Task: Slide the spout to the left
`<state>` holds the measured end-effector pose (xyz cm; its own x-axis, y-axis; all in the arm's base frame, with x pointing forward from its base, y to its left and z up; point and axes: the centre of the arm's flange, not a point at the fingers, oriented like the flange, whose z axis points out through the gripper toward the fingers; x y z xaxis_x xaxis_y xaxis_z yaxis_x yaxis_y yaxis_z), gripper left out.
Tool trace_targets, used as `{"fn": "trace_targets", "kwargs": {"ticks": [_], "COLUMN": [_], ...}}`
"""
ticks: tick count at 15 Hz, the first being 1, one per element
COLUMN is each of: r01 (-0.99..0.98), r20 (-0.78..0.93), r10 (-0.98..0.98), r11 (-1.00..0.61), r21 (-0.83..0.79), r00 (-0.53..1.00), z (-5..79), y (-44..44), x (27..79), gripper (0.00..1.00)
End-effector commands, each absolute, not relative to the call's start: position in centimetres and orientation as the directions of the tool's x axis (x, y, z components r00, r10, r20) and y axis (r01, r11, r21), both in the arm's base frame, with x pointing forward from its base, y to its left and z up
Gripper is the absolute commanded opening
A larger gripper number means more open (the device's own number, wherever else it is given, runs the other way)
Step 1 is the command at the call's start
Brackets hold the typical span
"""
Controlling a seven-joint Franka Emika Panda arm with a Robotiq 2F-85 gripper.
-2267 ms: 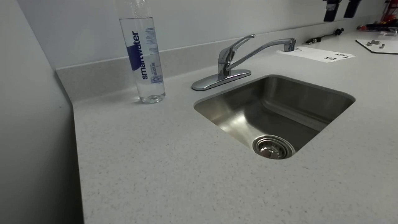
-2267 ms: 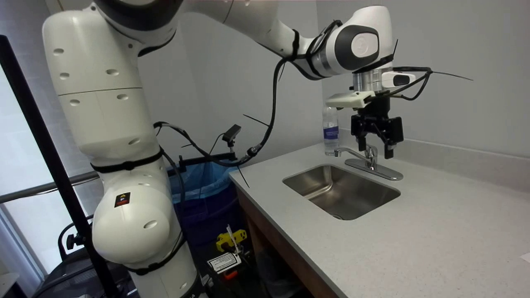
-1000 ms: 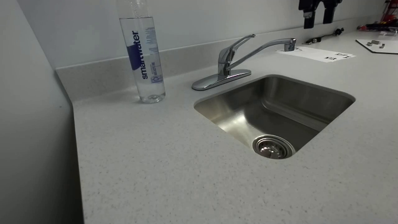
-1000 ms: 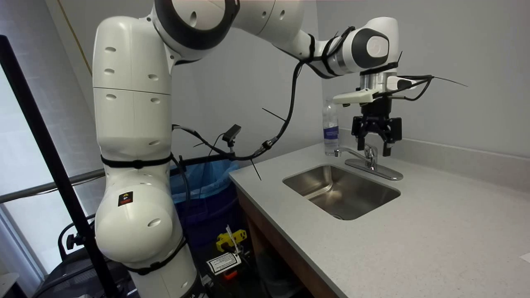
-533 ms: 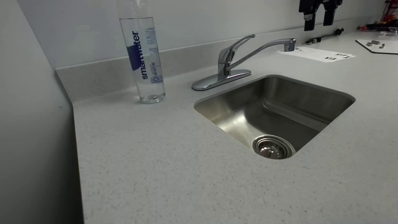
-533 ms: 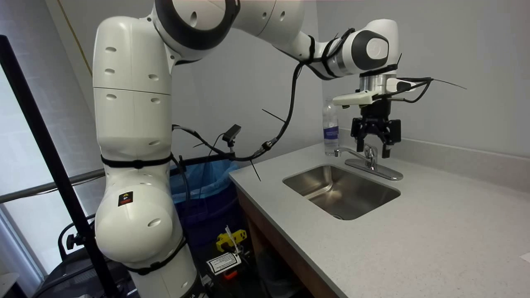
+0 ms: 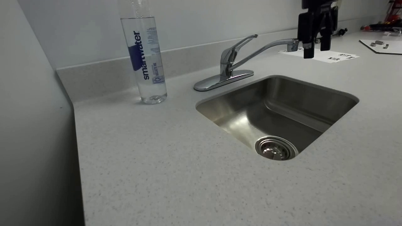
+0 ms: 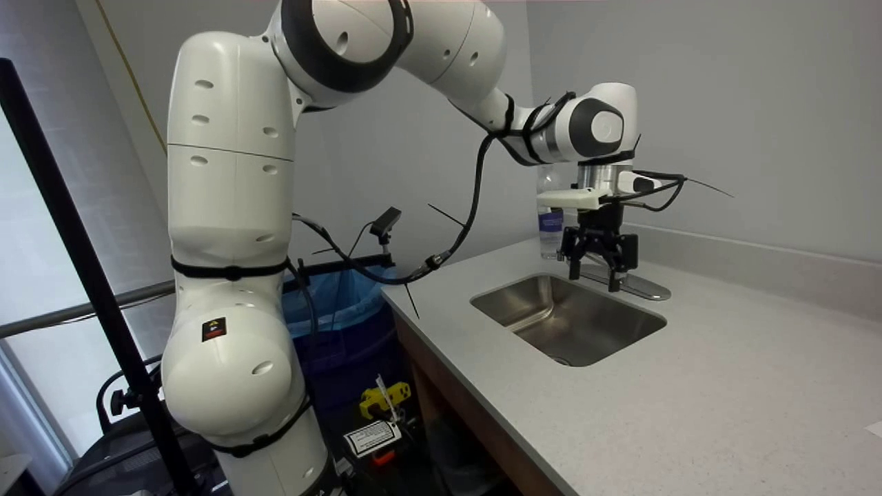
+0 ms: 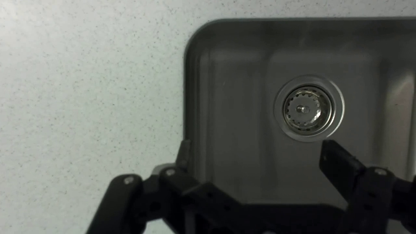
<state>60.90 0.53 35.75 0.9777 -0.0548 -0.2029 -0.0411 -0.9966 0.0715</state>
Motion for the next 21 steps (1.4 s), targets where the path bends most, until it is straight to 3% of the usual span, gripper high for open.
{"fn": "trace_targets", "kwargs": {"ticks": [1, 21], "r01": [0.004, 0.122], "r20": [-0.161, -0.103], "r10": [-0.005, 0.13], "r11": [-0.999, -0.989], "r21": [0.053, -0.084], "r00": [0.987, 0.986], "z": [35.6, 36.1], "y": [1.6, 9.9], "x": [61.9, 62.4], "gripper": [1.0, 1.0]}}
